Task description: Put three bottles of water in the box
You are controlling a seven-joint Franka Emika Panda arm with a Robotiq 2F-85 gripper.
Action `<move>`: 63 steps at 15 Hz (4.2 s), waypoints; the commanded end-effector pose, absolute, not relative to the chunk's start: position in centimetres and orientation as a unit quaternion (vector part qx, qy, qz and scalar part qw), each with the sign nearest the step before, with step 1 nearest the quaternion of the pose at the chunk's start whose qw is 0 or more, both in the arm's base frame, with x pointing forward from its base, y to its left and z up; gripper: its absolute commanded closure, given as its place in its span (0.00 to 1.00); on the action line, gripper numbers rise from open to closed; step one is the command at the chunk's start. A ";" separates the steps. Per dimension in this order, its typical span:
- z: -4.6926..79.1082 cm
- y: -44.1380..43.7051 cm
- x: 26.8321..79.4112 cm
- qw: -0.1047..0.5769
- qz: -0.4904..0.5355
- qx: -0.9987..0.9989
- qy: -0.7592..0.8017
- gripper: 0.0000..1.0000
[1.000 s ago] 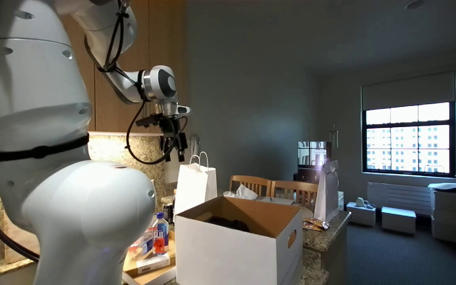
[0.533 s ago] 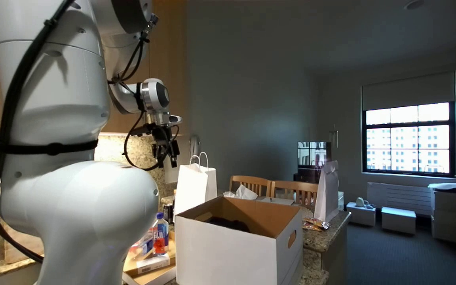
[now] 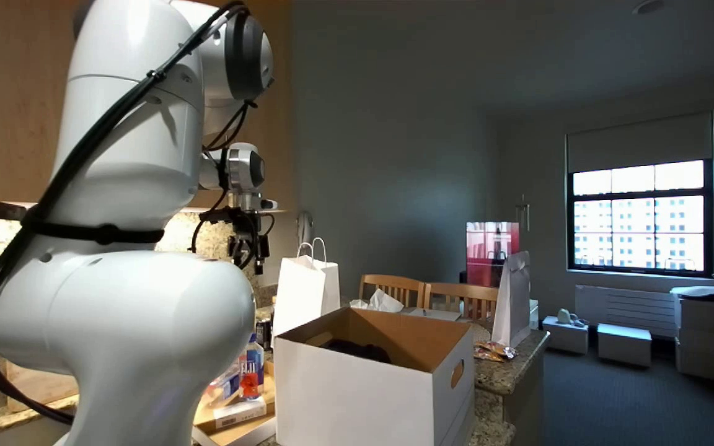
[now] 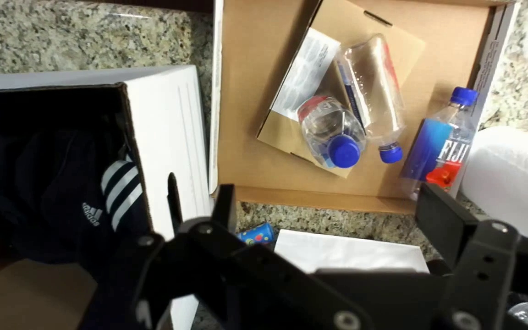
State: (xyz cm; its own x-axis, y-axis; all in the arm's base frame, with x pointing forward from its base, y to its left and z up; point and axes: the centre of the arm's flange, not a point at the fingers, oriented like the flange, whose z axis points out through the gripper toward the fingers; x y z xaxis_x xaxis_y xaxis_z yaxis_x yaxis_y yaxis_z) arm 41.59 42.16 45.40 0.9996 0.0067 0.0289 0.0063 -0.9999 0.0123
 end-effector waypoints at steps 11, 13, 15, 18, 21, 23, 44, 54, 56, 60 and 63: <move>37.5 47.0 45.2 -0.010 0.051 0.999 0.002 0.00; 35.9 46.8 45.9 -0.004 0.040 0.999 0.001 0.00; 34.4 46.6 46.7 0.000 0.032 1.000 0.000 0.00; 32.6 46.2 48.0 -0.001 0.010 1.000 -0.011 0.00; 30.6 46.5 48.2 0.006 -0.007 1.000 -0.006 0.00; 29.6 46.9 48.1 0.012 -0.015 1.000 0.001 0.00; 25.6 48.5 47.7 0.045 -0.064 0.995 0.060 0.85; 27.1 49.5 46.7 0.048 -0.051 0.994 0.081 0.62; 27.1 49.6 46.5 0.046 -0.049 0.994 0.083 0.49; 26.9 49.5 47.3 0.051 -0.041 0.995 0.078 0.23; 26.7 48.7 48.9 0.057 -0.028 0.996 0.064 0.05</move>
State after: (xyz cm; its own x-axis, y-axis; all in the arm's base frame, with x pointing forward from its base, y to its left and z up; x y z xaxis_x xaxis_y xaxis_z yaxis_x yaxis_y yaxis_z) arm 47.67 49.27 26.52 0.9889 0.1212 -0.0861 0.1290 -0.9874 0.0921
